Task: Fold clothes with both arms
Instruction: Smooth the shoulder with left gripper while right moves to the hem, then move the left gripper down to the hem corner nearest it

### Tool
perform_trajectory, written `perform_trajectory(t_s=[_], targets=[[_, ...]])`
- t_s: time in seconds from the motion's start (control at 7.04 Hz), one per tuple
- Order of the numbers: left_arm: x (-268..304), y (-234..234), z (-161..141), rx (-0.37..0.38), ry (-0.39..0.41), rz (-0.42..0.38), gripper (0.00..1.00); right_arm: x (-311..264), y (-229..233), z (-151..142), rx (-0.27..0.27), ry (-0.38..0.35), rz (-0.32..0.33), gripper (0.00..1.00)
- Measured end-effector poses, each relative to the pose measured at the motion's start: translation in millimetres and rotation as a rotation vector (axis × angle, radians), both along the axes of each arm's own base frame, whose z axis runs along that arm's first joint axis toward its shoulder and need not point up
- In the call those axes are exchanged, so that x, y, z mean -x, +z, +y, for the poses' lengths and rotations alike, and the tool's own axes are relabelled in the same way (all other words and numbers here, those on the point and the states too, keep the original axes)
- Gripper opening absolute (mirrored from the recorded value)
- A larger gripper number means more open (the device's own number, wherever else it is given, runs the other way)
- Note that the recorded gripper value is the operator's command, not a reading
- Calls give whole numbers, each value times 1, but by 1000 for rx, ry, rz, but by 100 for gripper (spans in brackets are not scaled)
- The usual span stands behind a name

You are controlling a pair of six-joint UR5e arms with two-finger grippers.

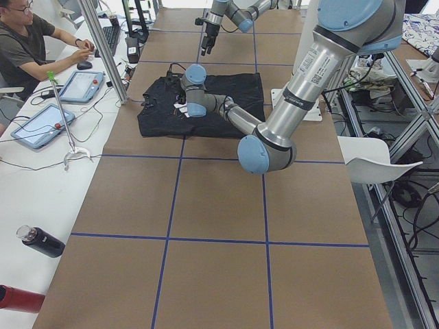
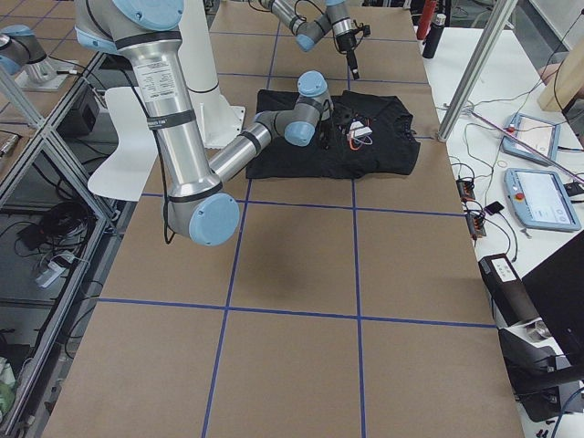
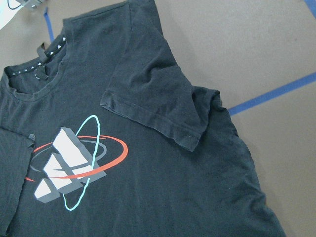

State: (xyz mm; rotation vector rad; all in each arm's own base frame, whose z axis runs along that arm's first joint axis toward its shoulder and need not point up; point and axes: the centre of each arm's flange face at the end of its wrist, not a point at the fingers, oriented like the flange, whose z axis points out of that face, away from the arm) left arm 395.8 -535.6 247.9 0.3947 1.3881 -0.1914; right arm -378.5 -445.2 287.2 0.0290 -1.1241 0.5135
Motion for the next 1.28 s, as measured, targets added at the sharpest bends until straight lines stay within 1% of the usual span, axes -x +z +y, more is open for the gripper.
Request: perform_trajectory(t_s=[0.14,0.28,0.43,0.57,0.71,0.85,0.99,1.14,1.28], targets=[[12,-4,12,9,4,-8,80,18,1,31,73,27,4,100],[17,-7,17,21,6,-20,80,29,11,76,114,50,18,100],[18,-6,19,30,7,-30,80,40,26,129,134,76,42,100],[18,-2,18,37,8,-38,80,53,41,172,158,111,62,99],[17,1,18,42,8,-43,80,57,61,207,178,129,88,98],[17,3,18,46,8,-47,80,59,77,234,173,130,118,97],[18,7,19,49,9,-50,80,61,89,255,158,127,145,94],[18,9,19,51,9,-52,80,64,99,266,151,121,165,93],[18,10,19,53,9,-53,80,69,108,272,145,120,183,92]])
